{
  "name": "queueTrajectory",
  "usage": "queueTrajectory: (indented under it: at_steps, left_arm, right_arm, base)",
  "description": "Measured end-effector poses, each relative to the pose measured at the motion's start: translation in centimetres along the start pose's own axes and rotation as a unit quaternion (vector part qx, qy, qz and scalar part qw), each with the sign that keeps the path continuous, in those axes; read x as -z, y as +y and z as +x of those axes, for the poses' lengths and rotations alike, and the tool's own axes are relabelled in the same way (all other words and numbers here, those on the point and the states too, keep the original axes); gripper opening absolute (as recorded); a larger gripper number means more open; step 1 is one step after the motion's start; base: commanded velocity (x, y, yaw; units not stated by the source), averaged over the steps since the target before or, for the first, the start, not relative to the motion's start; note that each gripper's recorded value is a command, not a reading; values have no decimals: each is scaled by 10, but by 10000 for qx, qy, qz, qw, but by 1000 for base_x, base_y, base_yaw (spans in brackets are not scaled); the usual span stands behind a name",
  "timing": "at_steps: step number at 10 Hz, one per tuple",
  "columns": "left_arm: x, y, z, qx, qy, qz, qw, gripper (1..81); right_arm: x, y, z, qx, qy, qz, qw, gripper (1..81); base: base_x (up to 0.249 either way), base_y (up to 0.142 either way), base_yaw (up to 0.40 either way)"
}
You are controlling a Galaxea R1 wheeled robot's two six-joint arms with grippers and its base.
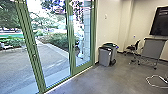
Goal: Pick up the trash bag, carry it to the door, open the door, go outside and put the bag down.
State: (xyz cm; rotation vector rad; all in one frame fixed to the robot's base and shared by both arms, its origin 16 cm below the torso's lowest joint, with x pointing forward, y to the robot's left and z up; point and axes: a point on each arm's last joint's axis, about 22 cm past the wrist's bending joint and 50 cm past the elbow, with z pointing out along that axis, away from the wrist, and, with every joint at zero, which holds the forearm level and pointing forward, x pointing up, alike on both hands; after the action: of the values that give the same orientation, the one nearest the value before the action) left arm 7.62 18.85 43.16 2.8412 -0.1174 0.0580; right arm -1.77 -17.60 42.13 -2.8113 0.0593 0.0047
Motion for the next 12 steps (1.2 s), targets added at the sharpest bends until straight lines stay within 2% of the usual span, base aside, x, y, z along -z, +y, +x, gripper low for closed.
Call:
queueTrajectory:
  at_steps: [4,12]
  left_arm:
    - [0,-2,0,1,4,10,10000,10]
    - [0,-2,0,1,2,10,10000,10]
  right_arm:
    - [-3,-7,-18,2,-98,29,9999,811]
    - [-5,-11,-26,77,-124,1,9999,811]
  base:
    - [191,-72,0]
    - [191,0,0]
